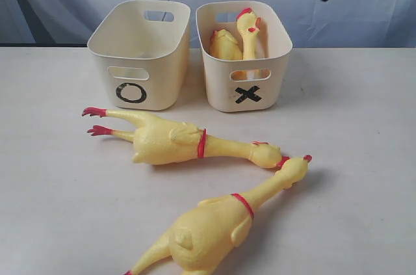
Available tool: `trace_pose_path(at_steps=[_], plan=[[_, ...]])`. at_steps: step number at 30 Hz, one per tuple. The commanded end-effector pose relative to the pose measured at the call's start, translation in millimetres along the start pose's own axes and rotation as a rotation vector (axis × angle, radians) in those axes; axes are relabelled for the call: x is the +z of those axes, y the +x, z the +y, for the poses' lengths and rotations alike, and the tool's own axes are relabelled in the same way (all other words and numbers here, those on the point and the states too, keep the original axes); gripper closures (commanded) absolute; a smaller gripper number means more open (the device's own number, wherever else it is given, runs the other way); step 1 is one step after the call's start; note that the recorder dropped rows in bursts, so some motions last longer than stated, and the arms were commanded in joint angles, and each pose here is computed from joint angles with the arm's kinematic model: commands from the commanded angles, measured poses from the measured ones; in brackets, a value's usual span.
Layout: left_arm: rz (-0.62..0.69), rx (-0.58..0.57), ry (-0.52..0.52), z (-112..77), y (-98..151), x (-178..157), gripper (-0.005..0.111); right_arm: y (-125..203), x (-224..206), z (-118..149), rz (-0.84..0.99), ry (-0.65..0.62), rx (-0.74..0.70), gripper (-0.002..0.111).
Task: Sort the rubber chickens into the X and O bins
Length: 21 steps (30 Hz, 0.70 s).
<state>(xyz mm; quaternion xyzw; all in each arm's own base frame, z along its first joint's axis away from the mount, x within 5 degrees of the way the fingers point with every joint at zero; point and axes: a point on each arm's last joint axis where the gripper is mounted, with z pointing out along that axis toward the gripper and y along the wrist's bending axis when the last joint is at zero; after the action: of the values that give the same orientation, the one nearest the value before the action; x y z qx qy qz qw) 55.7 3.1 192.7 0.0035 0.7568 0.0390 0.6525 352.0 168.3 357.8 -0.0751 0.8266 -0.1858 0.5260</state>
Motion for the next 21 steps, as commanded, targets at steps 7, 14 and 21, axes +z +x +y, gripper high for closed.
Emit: trace_pose_path(at_steps=[7, 14, 21], plan=[[-0.009, 0.0, 0.005, -0.3, 0, 0, 0.107, 15, -44, -41, -0.031, -0.025, 0.018, 0.108], [-0.009, 0.0, 0.005, -0.3, 0, 0, 0.107, 30, -70, -56, -0.107, -0.135, 0.059, 0.108], [-0.009, 0.0, 0.005, -0.3, 0, 0, 0.107, 77, -97, -69, -0.133, -0.252, 0.11, 0.108]])
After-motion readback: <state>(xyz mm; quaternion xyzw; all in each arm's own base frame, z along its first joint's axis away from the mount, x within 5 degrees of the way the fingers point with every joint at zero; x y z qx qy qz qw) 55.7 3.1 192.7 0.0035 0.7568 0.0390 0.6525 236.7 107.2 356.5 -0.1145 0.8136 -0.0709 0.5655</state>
